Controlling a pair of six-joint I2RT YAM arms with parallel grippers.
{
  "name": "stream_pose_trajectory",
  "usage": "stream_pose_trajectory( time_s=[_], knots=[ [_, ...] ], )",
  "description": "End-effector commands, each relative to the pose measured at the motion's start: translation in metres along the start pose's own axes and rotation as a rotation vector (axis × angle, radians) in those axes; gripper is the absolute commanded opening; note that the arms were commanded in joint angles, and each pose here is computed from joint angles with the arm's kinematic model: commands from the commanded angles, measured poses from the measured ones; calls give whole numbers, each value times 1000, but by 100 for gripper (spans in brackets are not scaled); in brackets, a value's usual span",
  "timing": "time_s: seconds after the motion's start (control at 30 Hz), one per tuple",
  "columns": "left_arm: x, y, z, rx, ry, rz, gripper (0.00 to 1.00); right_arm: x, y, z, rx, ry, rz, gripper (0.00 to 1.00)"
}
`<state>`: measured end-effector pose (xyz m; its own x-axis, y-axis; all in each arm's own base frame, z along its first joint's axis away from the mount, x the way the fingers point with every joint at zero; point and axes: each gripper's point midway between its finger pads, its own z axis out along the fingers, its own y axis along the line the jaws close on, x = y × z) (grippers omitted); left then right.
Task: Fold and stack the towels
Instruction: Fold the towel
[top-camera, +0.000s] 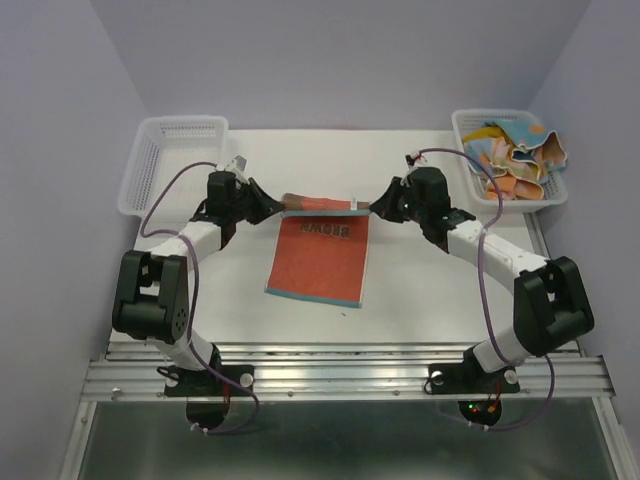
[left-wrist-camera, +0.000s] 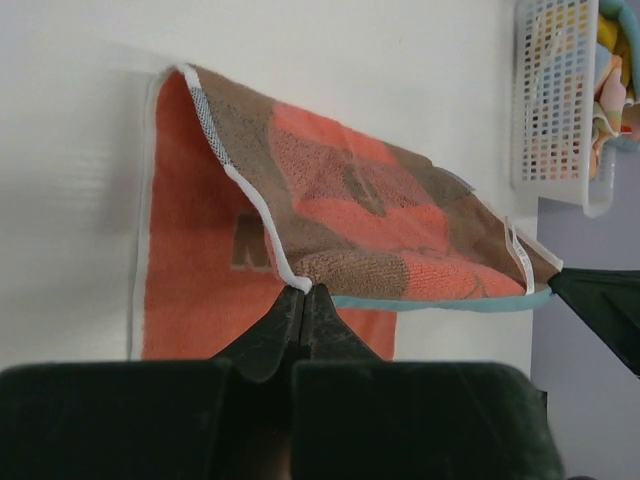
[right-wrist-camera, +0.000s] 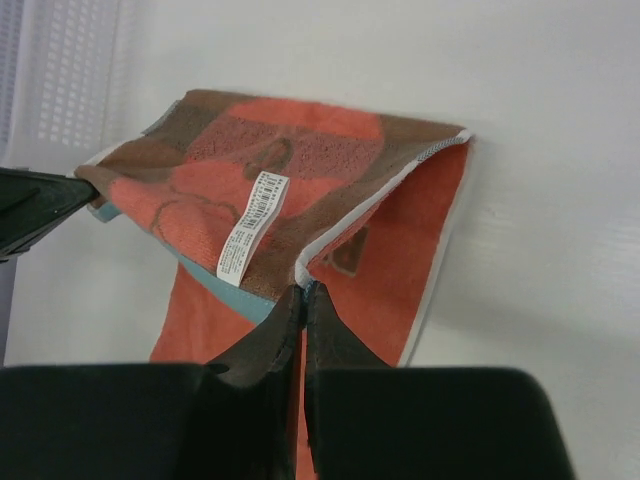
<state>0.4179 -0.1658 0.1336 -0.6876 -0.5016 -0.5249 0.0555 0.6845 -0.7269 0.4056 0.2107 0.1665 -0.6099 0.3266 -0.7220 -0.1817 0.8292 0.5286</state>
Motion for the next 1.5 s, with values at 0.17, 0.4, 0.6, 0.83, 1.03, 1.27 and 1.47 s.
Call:
stream_pose_trajectory(
  time_s=[0.17,0.4,0.6,0.83,1.03,1.27,1.47],
  knots=[
    [39,20,-51,-119,-12,-11,0,63,12,-43,37,38,83,1],
    [68,25,-75,-153,3,-48,0,107,17,-67,53,86,96,1],
    [95,46,-90,-230,38,-75,0,132,24,-85,30,113,96,1],
    [114,62,-97,-293,92,-82,0,163,17,-93,35,179,111,1],
    [123,69,-104,-339,124,-82,0,190,13,-101,40,239,106,2],
    [130,78,-110,-413,169,-90,0,206,14,-105,24,282,115,5],
    [138,84,-109,-444,202,-93,2,225,10,-105,24,325,121,5]
  ],
)
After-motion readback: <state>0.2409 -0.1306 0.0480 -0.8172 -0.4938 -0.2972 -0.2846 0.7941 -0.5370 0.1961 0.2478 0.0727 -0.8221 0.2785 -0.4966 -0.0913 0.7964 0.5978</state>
